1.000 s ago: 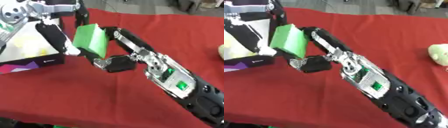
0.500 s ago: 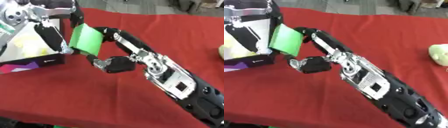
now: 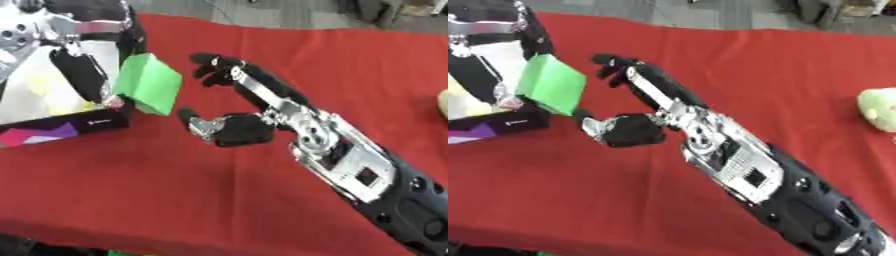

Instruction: Pick up the objects with one hand, pass them to the other hand, and then place them into the box on the other side of the table.

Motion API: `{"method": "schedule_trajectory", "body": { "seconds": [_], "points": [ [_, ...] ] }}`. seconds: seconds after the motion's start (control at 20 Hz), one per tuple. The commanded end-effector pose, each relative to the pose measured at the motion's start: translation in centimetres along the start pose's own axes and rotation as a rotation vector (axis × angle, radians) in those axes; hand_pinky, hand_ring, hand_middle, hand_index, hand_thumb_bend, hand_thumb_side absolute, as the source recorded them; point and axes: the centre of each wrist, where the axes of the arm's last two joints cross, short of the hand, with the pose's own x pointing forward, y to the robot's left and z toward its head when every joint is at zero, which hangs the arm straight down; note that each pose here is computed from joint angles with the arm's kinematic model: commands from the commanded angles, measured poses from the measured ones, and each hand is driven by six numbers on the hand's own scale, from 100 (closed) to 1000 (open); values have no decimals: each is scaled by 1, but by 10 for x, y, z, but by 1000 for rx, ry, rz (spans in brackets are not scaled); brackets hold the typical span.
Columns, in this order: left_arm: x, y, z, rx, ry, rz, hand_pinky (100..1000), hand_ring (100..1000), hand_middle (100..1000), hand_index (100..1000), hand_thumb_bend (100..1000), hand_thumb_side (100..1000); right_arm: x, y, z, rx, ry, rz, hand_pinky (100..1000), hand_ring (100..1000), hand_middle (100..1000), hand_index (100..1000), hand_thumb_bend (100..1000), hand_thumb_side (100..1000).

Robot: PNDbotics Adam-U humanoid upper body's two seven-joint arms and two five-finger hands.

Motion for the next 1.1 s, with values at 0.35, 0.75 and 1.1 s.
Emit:
{"method": "schedule_trajectory", "body": {
  "seconds": [0.35, 0.75, 1.1],
  "points": [
    [-72, -4, 33, 120, 275, 143, 798, 639, 483, 544, 215, 158, -2, -9, 6, -25, -1, 44, 893, 820, 814, 953, 259, 371],
    [-132, -39, 50, 183, 510, 253, 806, 638, 482, 534, 100, 160, -21, -26, 19, -113, 6, 55, 881, 828, 817, 913, 100, 462],
    [-162, -67, 56, 245, 609, 326, 838, 695, 518, 573, 100, 189, -41, -62, 36, -343, 0, 5, 885, 832, 820, 912, 100, 549]
  ]
}}
